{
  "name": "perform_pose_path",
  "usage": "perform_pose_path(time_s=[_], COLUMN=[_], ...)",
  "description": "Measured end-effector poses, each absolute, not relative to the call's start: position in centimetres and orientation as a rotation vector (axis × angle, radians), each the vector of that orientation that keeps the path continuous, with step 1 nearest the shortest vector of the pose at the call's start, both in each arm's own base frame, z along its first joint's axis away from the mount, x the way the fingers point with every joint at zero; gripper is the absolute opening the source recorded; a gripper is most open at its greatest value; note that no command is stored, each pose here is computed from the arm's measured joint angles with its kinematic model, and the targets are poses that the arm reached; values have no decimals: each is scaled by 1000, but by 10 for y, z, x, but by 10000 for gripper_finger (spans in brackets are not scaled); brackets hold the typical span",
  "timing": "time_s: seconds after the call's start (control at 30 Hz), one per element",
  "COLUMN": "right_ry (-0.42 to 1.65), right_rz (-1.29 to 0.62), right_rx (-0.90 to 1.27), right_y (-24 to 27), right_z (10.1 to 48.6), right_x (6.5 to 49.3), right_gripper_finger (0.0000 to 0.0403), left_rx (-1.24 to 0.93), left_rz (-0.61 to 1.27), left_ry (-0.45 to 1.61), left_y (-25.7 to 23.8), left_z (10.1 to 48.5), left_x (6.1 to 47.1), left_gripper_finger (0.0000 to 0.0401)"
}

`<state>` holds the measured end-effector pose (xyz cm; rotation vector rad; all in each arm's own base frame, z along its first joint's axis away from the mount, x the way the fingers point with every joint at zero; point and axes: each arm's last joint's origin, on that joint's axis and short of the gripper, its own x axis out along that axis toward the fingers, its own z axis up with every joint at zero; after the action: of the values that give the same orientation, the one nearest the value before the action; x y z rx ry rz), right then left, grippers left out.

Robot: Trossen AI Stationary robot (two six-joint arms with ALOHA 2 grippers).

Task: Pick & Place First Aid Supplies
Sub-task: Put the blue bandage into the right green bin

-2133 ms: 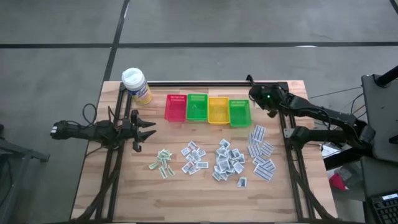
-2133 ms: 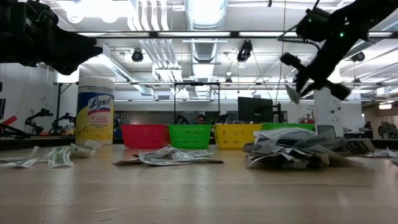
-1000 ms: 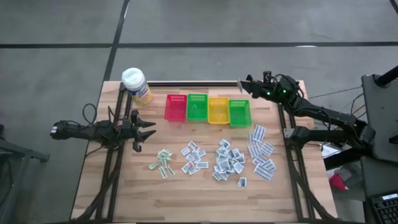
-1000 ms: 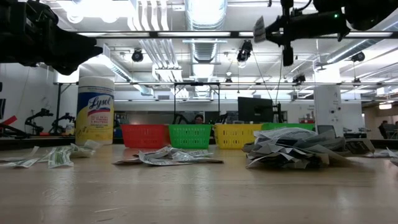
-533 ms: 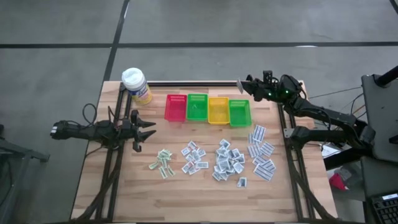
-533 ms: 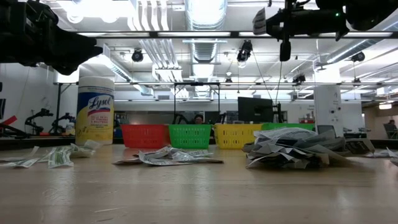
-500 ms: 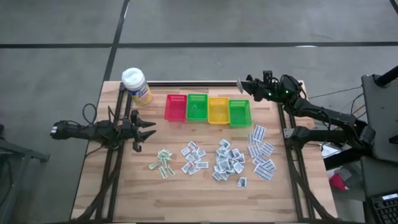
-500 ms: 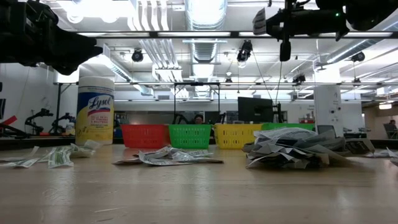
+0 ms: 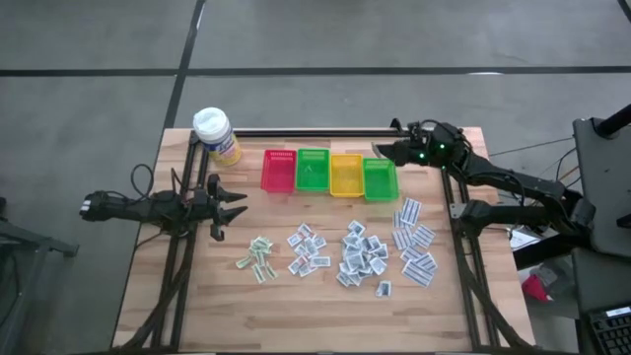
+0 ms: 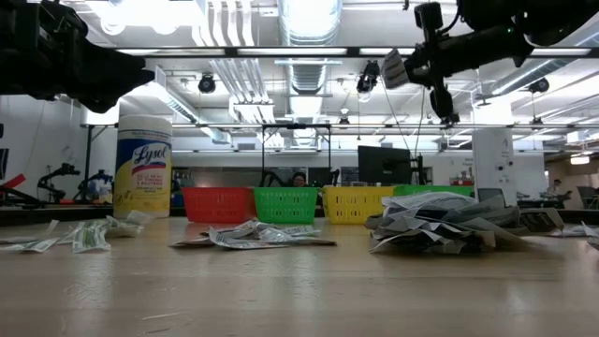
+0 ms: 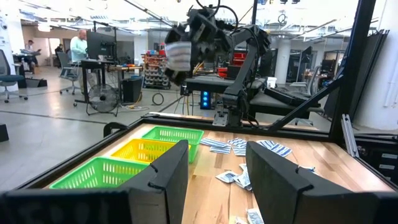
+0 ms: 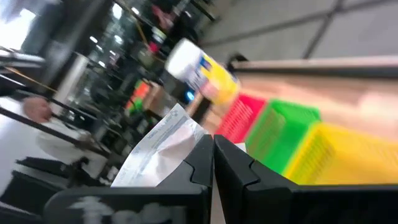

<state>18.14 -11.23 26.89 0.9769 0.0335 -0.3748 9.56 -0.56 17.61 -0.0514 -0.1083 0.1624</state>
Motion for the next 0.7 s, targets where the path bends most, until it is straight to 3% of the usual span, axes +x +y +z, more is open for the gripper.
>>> perform_pose_path(time_s=[0.7], right_ry=[312], right_rz=[-645], right_rx=[1040], right_y=[-100], right_z=[237], right_x=[175], right_gripper_finger=[8], left_rx=[-51], left_rz=[163], left_ry=[-108], left_y=[-6], left_z=[176], left_x=[96], left_gripper_finger=[158])
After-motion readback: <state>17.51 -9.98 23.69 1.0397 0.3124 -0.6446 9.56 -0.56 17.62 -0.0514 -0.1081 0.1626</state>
